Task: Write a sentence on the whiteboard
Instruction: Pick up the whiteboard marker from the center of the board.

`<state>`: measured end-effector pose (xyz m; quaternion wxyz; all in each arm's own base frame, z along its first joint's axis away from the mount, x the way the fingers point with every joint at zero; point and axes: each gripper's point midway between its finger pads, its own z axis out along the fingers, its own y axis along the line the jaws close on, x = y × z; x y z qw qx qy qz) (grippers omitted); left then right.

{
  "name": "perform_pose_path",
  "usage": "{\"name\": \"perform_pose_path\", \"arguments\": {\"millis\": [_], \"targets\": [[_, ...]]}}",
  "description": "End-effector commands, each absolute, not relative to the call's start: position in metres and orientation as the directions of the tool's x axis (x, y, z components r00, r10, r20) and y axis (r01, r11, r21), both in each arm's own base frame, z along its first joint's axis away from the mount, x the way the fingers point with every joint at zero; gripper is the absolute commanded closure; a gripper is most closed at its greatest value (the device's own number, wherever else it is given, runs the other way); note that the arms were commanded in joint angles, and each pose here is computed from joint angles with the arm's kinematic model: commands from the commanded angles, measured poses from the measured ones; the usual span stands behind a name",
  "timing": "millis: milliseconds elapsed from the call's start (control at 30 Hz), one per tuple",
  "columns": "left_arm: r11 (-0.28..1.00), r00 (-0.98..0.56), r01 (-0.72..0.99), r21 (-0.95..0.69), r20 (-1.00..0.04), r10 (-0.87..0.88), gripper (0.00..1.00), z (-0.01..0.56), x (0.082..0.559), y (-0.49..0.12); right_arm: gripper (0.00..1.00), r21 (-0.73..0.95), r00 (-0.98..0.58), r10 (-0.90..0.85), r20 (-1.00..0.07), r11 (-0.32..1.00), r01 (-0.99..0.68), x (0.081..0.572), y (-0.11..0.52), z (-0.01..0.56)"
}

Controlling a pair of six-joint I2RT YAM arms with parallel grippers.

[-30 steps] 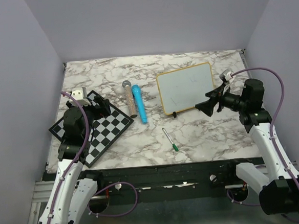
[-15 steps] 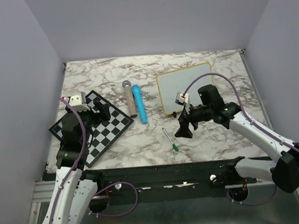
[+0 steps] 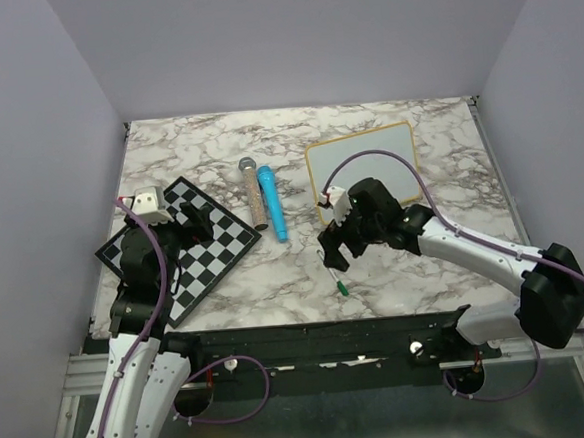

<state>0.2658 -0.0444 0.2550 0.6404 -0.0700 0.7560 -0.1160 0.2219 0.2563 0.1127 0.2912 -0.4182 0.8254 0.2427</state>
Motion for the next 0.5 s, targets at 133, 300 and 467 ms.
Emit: {"name": "perform_pose_path", "arguments": {"millis": [133, 300, 467], "targets": [[0.964, -0.155, 0.003, -0.265, -0.953, -0.261, 0.01, 0.254, 0.266, -0.035, 0.0, 0.101, -0.54, -0.489, -0.684, 0.671, -0.735, 0.225, 0.269, 0.095], [0.963, -0.155, 0.006, -0.268, -0.952, -0.264, 0.01, 0.254, 0.266, -0.035, 0.09, 0.092, -0.564, -0.509, -0.65, 0.684, -0.723, 0.225, 0.274, 0.077], [0.963, -0.155, 0.007, -0.27, -0.951, -0.266, 0.01, 0.254, 0.266, -0.035, 0.25, 0.076, -0.584, -0.532, -0.613, 0.696, -0.714, 0.229, 0.279, 0.063]]}}
